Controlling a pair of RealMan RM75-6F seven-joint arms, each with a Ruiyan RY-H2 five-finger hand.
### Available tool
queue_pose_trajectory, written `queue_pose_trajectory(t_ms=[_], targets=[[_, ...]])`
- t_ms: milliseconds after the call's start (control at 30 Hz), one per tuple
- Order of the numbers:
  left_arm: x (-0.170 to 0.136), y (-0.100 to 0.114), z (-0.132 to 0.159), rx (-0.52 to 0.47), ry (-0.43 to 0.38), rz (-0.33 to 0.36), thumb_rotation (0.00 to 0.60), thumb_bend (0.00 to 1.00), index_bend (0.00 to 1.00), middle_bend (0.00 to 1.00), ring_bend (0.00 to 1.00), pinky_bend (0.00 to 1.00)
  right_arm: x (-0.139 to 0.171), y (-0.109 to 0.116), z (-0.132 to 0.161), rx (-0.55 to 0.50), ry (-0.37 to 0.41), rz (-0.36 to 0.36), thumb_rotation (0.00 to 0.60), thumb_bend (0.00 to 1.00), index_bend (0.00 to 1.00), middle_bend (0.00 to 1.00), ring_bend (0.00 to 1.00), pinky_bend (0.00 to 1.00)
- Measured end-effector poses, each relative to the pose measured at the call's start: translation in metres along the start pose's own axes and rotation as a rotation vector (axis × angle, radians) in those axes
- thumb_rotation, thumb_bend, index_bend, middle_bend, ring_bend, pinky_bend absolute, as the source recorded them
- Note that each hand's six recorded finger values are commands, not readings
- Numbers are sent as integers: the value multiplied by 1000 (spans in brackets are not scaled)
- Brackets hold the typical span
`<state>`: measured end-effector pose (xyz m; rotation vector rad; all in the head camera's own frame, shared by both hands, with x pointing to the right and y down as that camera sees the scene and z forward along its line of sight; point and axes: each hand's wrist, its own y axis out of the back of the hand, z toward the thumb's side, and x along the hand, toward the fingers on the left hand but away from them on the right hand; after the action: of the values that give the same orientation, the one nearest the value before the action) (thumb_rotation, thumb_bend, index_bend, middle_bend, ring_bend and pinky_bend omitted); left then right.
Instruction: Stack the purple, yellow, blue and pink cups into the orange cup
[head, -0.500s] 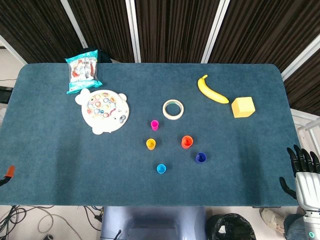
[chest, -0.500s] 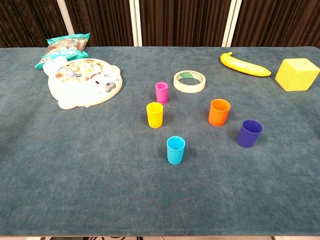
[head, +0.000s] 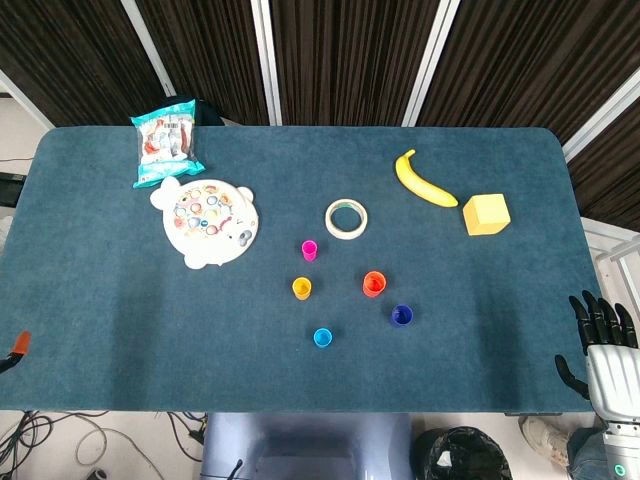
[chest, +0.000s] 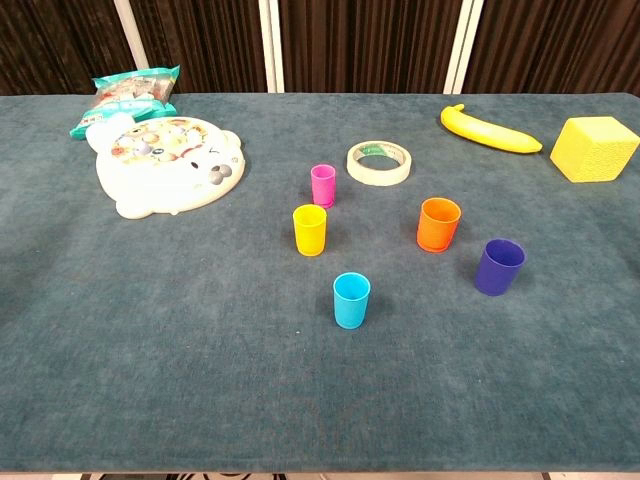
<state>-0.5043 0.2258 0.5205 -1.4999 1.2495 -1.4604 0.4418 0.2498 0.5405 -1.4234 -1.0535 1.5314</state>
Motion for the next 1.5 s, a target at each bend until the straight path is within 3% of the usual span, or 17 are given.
queue_pose_trajectory(t_ms=[467,767,1000,1200,1500], targets=[[0,-2,2,-3,0,-6,600,308,48,49,0,0,1,-5,4,-35,3,47,600,397,17,0,0,0],[1,-2,2,-6,6,-2,600,308,48,48,0,0,-9,-14,19,-92,80,168,600,397,17,0,0,0],[2,-5,6,-2,-4,-10,600,308,48,48,0,0,-47,-17,53,-109,203,297,600,398,23,0,0,0],[2,-5,4,-5,3,-9,600,308,48,48,0,0,-77,-17,97,-92,298,361,600,397,37,0,0,0],[2,-6,2,-10,11,-14,600,308,48,48,0,0,-99,-33,149,-47,367,458,600,398,84,0,0,0]])
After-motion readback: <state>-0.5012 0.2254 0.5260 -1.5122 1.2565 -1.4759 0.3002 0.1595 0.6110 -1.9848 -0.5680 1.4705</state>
